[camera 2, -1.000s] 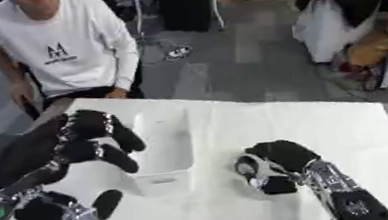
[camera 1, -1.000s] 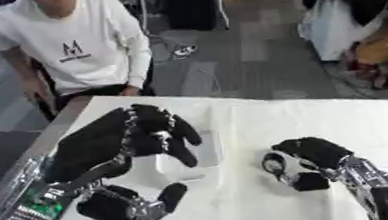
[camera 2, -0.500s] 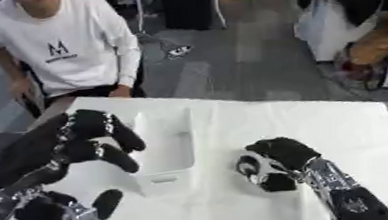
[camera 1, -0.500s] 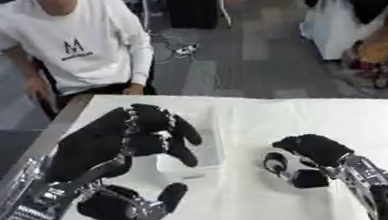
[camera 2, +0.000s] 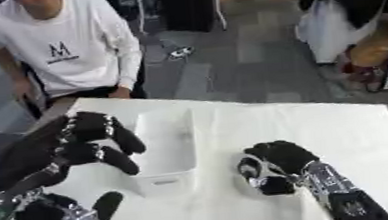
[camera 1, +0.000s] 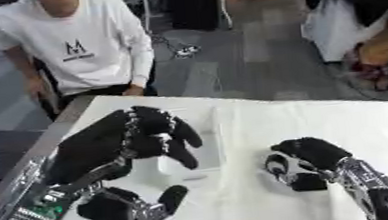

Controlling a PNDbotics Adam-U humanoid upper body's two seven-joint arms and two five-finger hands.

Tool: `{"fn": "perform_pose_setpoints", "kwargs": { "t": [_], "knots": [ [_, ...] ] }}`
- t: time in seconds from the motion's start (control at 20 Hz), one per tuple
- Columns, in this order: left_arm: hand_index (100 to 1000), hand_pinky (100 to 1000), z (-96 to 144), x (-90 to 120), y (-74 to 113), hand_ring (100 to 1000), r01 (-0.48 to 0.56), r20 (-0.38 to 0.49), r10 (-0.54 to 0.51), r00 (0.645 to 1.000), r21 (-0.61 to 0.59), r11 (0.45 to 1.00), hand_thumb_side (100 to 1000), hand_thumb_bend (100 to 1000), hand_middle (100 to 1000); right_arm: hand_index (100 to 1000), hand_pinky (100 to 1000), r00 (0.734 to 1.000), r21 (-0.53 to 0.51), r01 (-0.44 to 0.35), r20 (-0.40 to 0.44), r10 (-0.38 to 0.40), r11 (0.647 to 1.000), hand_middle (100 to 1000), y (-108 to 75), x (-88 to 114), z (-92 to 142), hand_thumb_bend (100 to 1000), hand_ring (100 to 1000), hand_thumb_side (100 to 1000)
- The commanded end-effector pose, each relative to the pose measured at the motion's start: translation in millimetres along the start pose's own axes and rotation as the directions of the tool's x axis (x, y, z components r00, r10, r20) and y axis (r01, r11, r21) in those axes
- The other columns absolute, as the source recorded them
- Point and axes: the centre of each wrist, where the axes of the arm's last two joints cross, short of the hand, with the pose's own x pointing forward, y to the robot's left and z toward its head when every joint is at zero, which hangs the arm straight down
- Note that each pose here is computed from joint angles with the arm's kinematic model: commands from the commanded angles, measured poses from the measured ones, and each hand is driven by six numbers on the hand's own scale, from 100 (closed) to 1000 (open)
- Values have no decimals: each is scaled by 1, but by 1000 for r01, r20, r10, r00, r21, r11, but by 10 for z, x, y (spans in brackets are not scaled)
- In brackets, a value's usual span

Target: Pick up objects on the table and place them in the box.

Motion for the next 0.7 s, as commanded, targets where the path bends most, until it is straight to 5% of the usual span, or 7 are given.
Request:
{"fn": "perform_pose_setpoints", "kwargs": {
  "t": [0.05, 0.7],
  "knots": [
    [661, 543, -42, 14, 64, 504, 15, 19, -15, 1000, 5, 1000, 615, 188, 655, 988, 836, 1000, -37, -19, -6, 19, 999, 854, -154, -43, -26, 163, 821, 1000],
    [661, 542, -41, 14, 61, 504, 15, 18, -15, 1000, 5, 1000, 616, 187, 654, 979, 836, 1000, -30, -21, -12, 21, 999, 846, -119, -52, -16, 143, 818, 1000]
  ]
}}
